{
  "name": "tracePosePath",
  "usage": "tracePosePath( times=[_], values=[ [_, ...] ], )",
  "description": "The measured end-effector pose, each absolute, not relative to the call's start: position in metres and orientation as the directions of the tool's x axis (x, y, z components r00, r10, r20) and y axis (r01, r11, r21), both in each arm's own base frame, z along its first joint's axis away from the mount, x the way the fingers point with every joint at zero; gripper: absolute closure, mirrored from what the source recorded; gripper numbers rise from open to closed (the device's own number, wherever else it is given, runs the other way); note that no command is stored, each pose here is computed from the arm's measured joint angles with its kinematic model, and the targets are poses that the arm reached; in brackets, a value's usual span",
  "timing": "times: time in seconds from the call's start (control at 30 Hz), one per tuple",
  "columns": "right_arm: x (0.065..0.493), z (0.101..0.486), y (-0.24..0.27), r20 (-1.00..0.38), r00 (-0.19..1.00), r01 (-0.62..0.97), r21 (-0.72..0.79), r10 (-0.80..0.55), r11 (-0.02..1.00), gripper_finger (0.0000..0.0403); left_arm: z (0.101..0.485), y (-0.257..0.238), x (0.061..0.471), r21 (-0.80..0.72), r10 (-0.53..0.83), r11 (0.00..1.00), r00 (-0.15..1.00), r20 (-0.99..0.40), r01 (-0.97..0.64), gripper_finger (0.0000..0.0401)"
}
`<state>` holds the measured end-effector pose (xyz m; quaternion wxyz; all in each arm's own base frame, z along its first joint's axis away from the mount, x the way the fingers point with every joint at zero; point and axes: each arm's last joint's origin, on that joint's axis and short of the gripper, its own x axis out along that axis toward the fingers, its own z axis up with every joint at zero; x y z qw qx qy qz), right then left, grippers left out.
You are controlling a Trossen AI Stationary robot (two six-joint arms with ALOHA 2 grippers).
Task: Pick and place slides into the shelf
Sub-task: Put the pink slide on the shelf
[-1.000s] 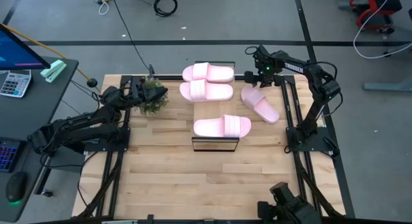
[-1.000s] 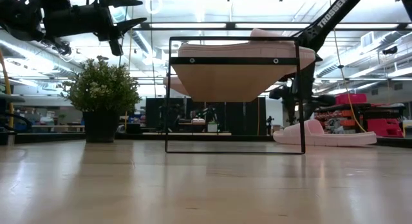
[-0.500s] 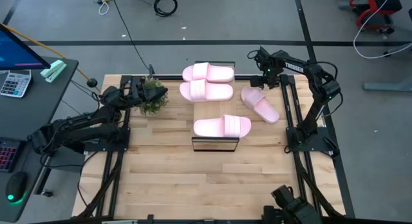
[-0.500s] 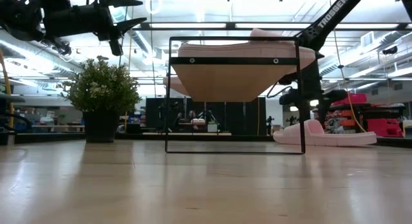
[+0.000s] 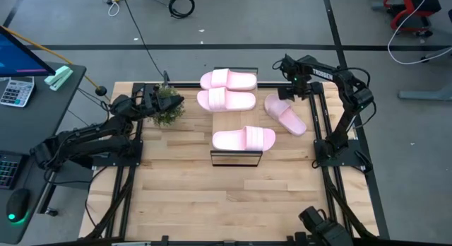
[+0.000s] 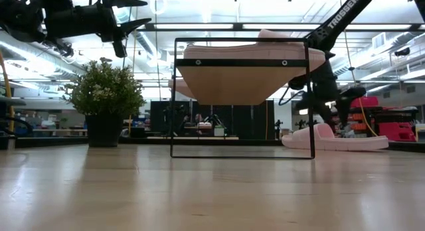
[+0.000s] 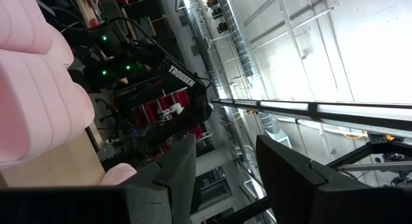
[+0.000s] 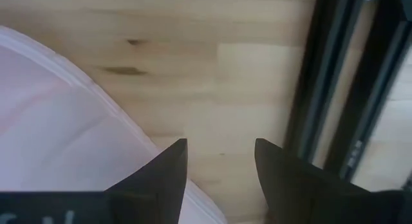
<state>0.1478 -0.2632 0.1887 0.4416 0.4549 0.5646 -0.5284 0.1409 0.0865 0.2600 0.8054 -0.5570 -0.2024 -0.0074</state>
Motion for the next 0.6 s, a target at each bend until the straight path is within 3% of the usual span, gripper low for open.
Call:
tracePosePath(
  times=[0.33,0.6],
  values=[
    [0.157,0.184,-0.254,-0.979,-0.195,0.979,-0.191,0.055,0.071,0.0216,0.260,0.086,0.141,-0.894,0.214,0.382,0.918,0.334,0.236,0.0236],
    [0.164,0.171,-0.235,-0.973,-0.169,0.984,-0.156,0.155,0.091,0.0216,0.260,0.086,0.141,-0.894,0.214,0.382,0.918,0.334,0.236,0.0239]
  ],
)
